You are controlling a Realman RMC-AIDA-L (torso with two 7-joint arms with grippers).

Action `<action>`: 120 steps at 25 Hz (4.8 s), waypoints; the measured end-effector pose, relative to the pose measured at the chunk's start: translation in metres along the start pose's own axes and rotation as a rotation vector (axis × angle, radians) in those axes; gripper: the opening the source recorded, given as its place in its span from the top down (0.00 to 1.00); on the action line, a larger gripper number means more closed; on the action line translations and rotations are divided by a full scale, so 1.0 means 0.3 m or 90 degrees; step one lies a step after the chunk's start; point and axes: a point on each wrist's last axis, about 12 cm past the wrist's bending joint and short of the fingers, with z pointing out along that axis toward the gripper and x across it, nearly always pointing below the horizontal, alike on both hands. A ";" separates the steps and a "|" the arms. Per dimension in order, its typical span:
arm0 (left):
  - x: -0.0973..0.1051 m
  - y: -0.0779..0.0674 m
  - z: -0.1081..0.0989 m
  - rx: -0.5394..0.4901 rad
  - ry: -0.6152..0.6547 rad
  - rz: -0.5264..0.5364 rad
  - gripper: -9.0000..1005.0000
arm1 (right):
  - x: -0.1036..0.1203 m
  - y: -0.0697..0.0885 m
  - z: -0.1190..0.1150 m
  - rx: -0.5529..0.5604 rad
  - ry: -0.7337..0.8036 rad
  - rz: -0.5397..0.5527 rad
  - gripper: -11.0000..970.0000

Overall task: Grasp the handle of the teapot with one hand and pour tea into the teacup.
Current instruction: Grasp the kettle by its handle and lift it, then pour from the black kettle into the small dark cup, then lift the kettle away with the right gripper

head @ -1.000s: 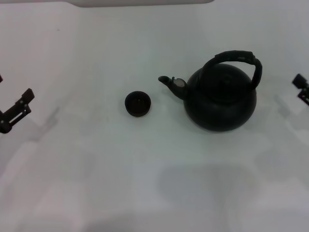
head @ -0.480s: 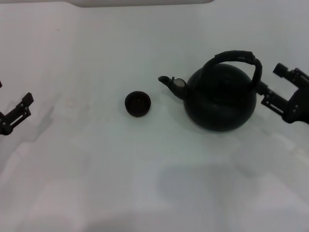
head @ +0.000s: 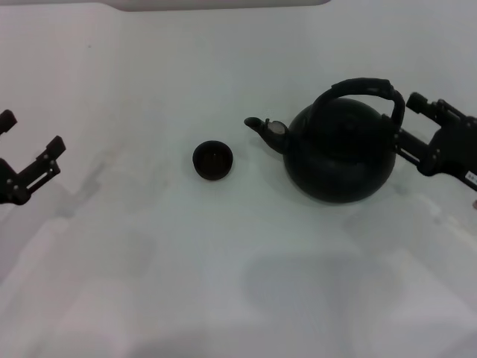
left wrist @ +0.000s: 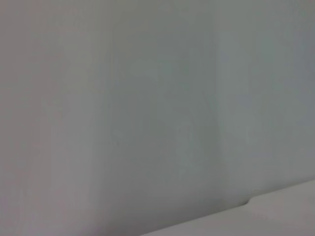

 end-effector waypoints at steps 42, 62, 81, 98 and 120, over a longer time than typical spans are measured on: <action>0.000 -0.019 0.009 0.002 -0.030 -0.011 0.14 | -0.044 -0.070 0.054 0.037 0.015 -0.031 0.61; 0.002 -0.029 0.013 0.009 -0.034 -0.002 0.28 | -0.040 -0.046 0.067 0.011 0.017 -0.105 0.80; 0.011 -0.052 -0.010 0.019 -0.038 -0.015 0.30 | -0.126 -0.009 0.181 -0.038 -0.002 -0.223 0.83; 0.038 -0.096 -0.036 0.037 -0.029 -0.010 0.30 | -0.197 0.007 0.243 -0.014 -0.003 -0.340 0.84; 0.048 -0.095 -0.033 0.026 -0.021 -0.012 0.30 | -0.235 0.091 0.308 0.000 0.031 -0.461 0.86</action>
